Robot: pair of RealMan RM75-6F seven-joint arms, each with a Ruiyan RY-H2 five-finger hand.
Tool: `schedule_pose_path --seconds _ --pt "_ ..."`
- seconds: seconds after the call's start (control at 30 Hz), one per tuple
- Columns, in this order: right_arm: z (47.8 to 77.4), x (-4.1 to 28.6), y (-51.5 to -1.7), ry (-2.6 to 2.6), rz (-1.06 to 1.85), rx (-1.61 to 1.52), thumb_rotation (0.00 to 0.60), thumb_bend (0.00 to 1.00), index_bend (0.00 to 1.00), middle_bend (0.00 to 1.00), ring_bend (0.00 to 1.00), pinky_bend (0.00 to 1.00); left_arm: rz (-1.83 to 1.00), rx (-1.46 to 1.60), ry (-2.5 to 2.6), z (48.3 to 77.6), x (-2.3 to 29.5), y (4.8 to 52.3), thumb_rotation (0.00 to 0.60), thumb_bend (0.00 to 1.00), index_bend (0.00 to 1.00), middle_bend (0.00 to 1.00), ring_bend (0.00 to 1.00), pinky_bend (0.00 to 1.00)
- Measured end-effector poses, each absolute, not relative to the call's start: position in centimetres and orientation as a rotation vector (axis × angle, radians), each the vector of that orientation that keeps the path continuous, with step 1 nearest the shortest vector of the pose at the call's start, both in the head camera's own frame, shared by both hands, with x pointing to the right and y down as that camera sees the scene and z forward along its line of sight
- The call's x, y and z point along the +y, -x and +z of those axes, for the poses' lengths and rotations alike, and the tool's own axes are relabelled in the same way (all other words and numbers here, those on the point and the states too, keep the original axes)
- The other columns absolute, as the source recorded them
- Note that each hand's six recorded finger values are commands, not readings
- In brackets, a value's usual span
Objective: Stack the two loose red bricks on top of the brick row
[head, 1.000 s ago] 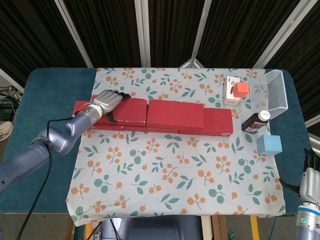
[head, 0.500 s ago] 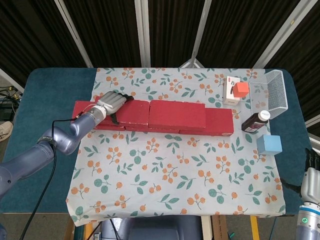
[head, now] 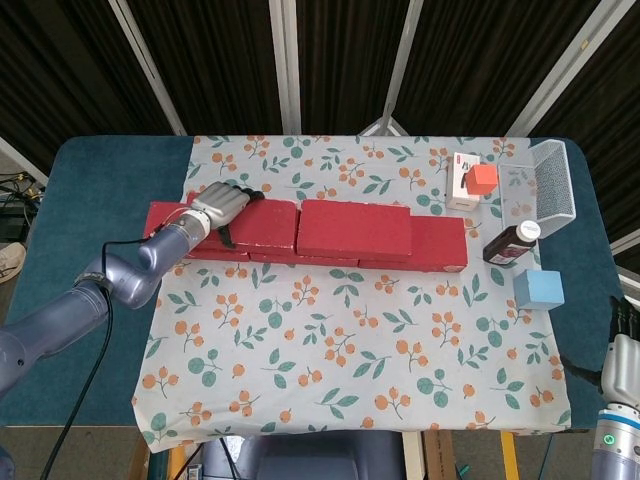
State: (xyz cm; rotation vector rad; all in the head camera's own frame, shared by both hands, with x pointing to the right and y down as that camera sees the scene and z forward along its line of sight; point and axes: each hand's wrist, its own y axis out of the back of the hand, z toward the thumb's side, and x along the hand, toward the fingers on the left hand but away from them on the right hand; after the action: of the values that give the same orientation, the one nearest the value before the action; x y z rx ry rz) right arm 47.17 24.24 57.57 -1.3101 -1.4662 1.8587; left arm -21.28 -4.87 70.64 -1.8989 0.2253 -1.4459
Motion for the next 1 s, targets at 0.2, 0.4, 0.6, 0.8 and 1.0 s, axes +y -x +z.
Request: schedule_pose_path --seconds 0.2,0.4,0.6,0.8,1.0 --pt "57.63 24.26 -47.17 1.307 1.862 -1.467 0.600 0.12 0.04 0.06 0.05 0.00 -1.461 0.244 1.896 70.83 -5.03 21.49 0.600 0.01 0.43 0.38 0.24 0.25" --pt "57.66 24.27 -47.18 1.304 1.866 -1.469 0.600 0.12 0.04 0.06 0.05 0.00 -1.456 0.253 1.895 70.71 -5.09 21.15 0.600 0.01 0.43 0.38 0.24 0.25" --pt "57.71 24.28 -47.18 1.304 1.870 -1.468 0.600 0.12 0.04 0.06 0.05 0.00 -1.446 0.264 1.902 70.31 -5.11 20.76 0.600 0.01 0.43 0.38 0.23 0.25" --pt "57.69 24.27 -47.24 1.301 1.874 -1.472 0.600 0.12 0.04 0.06 0.05 0.00 -1.451 0.266 1.904 70.28 -5.03 20.77 0.600 0.01 0.43 0.38 0.23 0.25" --pt "57.73 24.27 -47.27 1.298 1.877 -1.473 0.600 0.12 0.04 0.06 0.06 0.00 -1.455 0.260 1.902 70.46 -4.93 20.56 0.600 0.01 0.43 0.38 0.23 0.25"
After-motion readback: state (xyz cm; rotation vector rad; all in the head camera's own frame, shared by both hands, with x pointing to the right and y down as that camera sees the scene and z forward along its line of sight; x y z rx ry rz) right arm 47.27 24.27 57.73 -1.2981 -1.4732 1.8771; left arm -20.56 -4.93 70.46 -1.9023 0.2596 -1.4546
